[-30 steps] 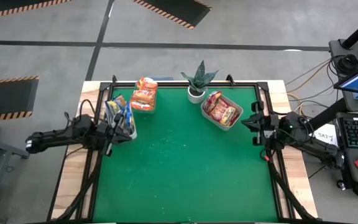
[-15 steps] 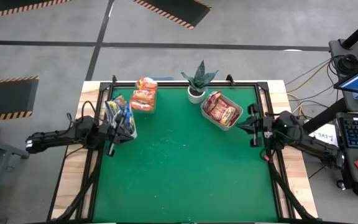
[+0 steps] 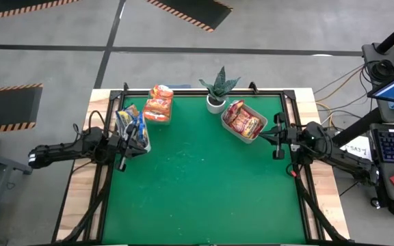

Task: Sort Maruchan noodles
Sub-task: Return to Home Position

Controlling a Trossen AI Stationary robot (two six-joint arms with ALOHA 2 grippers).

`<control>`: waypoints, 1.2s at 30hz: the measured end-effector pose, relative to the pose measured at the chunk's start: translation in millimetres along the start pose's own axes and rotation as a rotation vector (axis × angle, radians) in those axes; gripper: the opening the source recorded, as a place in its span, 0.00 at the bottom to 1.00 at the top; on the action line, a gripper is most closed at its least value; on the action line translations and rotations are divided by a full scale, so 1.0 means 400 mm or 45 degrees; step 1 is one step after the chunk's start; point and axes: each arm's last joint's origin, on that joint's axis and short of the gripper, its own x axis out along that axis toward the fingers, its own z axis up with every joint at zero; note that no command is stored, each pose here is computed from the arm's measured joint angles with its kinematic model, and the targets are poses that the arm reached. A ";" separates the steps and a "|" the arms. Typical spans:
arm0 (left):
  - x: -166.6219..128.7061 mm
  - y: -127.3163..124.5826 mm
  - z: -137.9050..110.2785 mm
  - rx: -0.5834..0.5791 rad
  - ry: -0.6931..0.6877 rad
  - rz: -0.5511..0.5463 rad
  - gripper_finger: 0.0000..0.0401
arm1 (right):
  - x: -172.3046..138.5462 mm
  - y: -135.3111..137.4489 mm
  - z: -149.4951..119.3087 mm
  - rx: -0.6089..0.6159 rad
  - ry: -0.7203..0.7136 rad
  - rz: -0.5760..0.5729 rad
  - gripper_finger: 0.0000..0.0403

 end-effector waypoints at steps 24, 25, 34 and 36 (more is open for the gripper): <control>0.001 0.000 0.000 -0.002 0.006 0.000 0.00 | 0.000 0.000 -0.001 0.139 0.002 0.000 0.03; 0.001 0.000 0.000 -0.002 0.006 0.000 0.00 | 0.000 0.000 -0.001 0.139 0.002 0.000 0.03; 0.001 0.000 0.000 -0.002 0.006 0.000 0.00 | 0.000 0.000 -0.001 0.139 0.002 0.000 0.03; 0.001 0.000 0.000 -0.002 0.006 0.000 0.00 | 0.000 0.000 -0.001 0.140 0.002 0.000 0.03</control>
